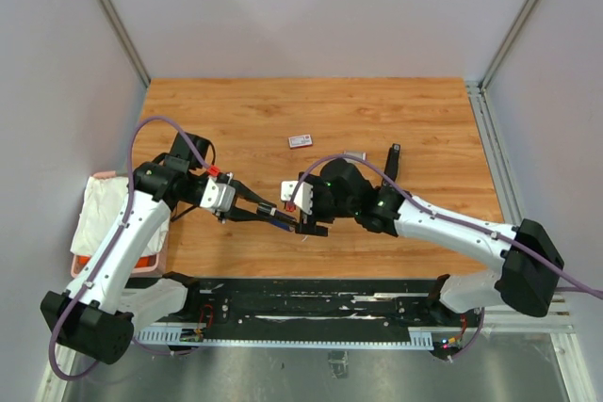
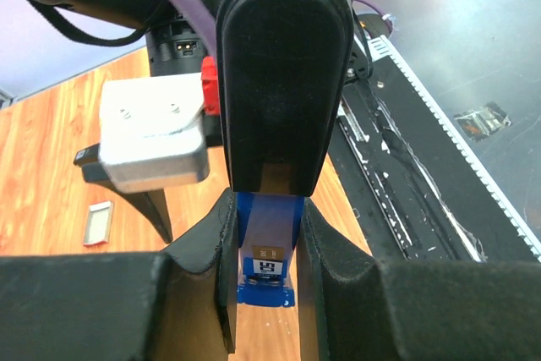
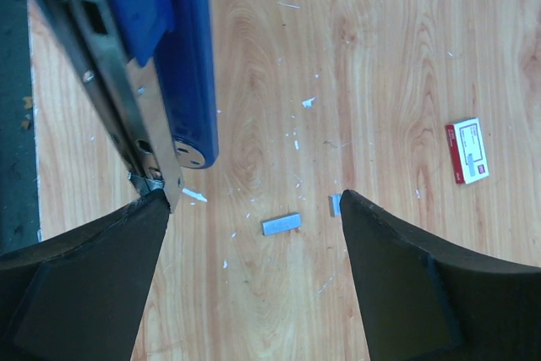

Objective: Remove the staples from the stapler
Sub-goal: Unload the staple at the center of the board.

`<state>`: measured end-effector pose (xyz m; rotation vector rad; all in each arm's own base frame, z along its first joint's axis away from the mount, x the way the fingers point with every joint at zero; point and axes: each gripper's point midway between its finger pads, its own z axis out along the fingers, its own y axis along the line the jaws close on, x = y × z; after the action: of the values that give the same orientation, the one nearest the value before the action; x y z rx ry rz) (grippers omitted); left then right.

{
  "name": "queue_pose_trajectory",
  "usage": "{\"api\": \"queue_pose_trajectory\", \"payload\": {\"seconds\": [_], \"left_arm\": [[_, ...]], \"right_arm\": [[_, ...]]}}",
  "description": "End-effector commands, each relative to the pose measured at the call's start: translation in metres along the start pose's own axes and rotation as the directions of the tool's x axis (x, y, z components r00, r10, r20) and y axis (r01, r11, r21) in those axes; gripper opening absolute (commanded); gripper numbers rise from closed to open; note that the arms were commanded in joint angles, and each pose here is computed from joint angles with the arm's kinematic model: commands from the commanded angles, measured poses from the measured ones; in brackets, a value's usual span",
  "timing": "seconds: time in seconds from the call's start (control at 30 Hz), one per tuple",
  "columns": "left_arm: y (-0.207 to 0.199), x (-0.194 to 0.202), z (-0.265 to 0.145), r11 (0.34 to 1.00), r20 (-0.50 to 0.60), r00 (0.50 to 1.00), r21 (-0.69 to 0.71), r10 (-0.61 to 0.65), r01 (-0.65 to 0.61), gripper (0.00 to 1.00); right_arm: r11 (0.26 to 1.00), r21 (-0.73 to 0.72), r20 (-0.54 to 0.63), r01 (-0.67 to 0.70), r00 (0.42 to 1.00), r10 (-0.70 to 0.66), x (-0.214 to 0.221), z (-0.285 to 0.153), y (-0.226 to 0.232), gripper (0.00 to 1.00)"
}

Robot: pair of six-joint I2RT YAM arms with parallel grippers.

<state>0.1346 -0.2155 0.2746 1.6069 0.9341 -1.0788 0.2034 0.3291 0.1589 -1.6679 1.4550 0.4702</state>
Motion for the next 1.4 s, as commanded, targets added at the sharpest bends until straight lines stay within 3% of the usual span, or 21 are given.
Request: {"api": "queue_pose_trajectory", "payload": {"seconds": [0.0,0.4,0.83,1.1,1.23,1.37], "left_arm": [[-0.002,-0.018,0.002,1.000,0.097,0.995,0.009,0.025,-0.026,0.00],[-0.002,-0.013,0.001,1.000,0.090,0.996,0.004,0.016,-0.016,0.00],[0.004,-0.019,-0.003,1.000,0.084,0.996,-0.017,0.025,-0.023,0.00],[0.003,-0.017,-0.003,1.000,0.083,0.996,-0.018,0.020,-0.019,0.00],[0.005,-0.014,-0.004,1.000,0.069,0.998,-0.020,0.015,-0.014,0.00],[0.012,-0.001,-0.008,0.999,-0.031,1.000,-0.042,0.000,-0.001,0.00]], "right_arm": [[0.992,0.120,0.010,-0.045,0.999,0.044,-0.026,-0.001,-0.029,0.84],[0.994,0.076,0.081,-0.078,0.994,0.072,-0.066,-0.025,-0.032,0.84],[1.000,0.026,-0.068,0.006,0.998,-0.004,0.003,-0.010,-0.001,0.84],[0.999,0.041,-0.047,0.007,0.999,-0.005,-0.006,-0.015,-0.006,0.85],[0.999,-0.015,-0.038,-0.042,0.998,0.042,-0.008,-0.015,-0.001,0.85],[0.985,-0.027,-0.022,-0.172,0.985,0.172,-0.002,-0.024,-0.013,0.85]]}}
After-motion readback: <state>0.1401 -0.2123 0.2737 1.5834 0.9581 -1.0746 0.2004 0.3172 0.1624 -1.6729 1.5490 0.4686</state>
